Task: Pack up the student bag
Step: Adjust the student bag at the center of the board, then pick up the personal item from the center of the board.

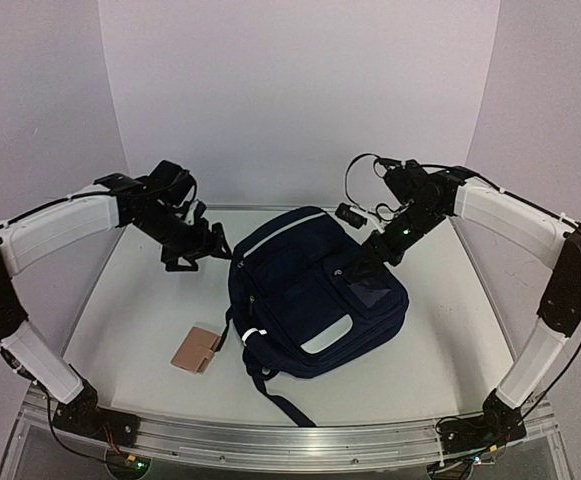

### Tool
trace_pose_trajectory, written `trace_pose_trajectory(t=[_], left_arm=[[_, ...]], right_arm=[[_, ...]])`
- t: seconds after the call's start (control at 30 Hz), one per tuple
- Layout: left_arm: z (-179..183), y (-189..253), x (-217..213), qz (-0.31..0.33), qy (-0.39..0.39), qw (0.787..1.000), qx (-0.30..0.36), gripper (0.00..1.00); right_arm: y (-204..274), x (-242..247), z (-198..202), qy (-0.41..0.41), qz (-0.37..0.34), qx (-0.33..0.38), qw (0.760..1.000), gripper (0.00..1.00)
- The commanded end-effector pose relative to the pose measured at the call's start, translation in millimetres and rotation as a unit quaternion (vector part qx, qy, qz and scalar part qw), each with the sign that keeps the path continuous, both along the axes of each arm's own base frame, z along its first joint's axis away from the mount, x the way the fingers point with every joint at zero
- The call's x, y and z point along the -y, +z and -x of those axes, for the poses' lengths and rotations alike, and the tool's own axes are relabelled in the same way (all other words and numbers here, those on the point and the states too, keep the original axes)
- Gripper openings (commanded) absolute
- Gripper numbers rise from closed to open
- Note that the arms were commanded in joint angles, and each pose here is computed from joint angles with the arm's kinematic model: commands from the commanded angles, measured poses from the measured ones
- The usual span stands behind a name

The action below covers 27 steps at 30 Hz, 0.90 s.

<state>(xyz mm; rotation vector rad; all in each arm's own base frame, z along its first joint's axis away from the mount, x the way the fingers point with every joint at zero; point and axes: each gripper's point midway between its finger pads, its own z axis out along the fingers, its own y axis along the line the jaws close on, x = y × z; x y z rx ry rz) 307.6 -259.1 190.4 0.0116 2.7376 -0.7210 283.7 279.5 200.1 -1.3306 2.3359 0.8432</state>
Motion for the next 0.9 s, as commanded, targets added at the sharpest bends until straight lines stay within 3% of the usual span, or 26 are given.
trace_pose_trajectory(t=[0.0,0.17,0.43,0.63,0.87], left_arm=[[37,-34,-33,-0.028,0.056,0.997,-0.054,0.90],[63,-75,-49,-0.079,0.048,0.988,-0.124,0.88],[69,-109,-63,-0.169,0.043,0.967,-0.184,0.83],[82,-104,-17,-0.227,-0.025,0.961,-0.155,0.80],[94,-127,-11,-0.314,0.014,0.934,-0.166,0.81]], right_arm=[[9,-31,-4,0.016,-0.029,-0.002,0.999,0.63],[9,-40,-12,0.009,-0.039,-0.022,0.999,0.64],[7,-38,-16,0.004,-0.029,-0.013,0.999,0.65],[6,-31,-15,-0.001,-0.015,0.001,1.000,0.65],[3,-24,-14,-0.007,-0.001,0.010,1.000,0.65]])
